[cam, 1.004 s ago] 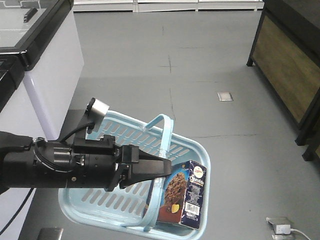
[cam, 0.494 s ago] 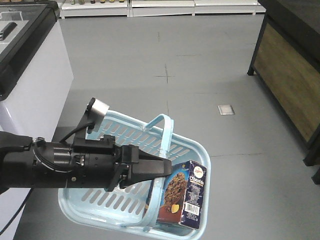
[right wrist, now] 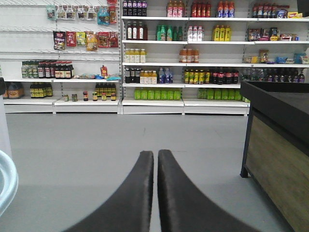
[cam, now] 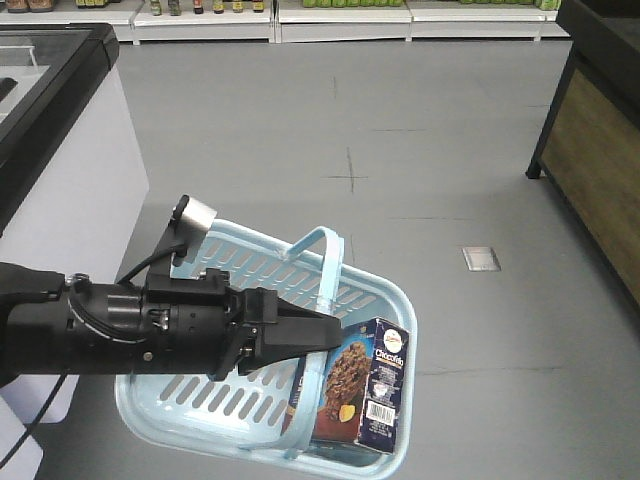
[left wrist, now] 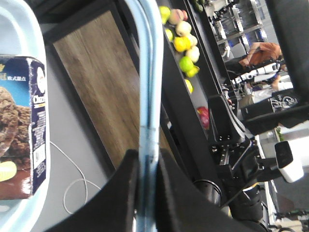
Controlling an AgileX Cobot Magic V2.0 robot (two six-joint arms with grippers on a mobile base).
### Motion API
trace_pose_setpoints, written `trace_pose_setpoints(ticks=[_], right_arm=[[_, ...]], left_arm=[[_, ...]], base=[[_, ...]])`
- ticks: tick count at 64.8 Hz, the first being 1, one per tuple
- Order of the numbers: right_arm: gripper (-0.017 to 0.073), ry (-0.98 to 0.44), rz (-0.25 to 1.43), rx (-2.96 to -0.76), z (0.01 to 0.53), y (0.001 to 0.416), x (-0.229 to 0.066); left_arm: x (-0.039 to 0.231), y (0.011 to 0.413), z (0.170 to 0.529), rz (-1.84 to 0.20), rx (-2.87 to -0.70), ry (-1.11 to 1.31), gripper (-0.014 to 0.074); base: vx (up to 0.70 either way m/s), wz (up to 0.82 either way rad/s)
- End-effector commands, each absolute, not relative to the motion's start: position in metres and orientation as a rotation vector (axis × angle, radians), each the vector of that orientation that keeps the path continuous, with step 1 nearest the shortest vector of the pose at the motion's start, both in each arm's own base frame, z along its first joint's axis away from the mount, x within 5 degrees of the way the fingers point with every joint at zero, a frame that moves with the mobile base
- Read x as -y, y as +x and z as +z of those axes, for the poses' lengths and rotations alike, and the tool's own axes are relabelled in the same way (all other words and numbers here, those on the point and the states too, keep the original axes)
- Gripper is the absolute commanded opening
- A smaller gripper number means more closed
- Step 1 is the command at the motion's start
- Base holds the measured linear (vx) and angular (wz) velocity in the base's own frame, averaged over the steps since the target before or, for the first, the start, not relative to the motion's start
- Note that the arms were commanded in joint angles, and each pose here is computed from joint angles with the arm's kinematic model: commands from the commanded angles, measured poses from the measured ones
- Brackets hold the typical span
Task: Left arm holds basket, right arm returns cookies
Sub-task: 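Hold the basket in the left gripper while driving toward the drink shelves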
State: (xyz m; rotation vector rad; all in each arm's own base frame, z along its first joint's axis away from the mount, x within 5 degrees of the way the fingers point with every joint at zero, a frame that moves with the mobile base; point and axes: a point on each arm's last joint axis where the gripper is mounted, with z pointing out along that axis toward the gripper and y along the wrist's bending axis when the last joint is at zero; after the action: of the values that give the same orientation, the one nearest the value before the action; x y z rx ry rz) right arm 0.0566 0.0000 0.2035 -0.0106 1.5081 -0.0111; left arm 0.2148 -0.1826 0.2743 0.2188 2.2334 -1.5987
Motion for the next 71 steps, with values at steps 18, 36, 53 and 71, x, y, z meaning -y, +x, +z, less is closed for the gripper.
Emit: trace_pose_setpoints(ticks=[18,36,53,71], right_arm=[[-0.001,-0.019,-0.017,-1.436,0.2052,0.0557,-0.0003],[-0.001,-0.019,-0.017,-1.436,0.2052,0.0557,-0.0003],[-0.001,-0.019,-0.017,-1.436,0.2052,0.0557,-0.0003],[-0.001,-0.019,-0.016,-1.436,0.2054,0.0557,-0.0003]], left_arm=[[0.185,0.2123,0.3009,-1.709,-2.106,0.22,-0.0006],[0.1849,0.2126,0.3007,-1.706,-2.107,0.217,-0.0006],[0.1849,0.2126,0.3007,-1.706,-2.107,0.217,-0.0006],[0.1849,0.2127,0.3008,-1.706,-2.106,0.215,-0.0006]], base=[[0.39,0.04],[0.4,-0.01],[0.42,-0.05],[0.44,-0.01]])
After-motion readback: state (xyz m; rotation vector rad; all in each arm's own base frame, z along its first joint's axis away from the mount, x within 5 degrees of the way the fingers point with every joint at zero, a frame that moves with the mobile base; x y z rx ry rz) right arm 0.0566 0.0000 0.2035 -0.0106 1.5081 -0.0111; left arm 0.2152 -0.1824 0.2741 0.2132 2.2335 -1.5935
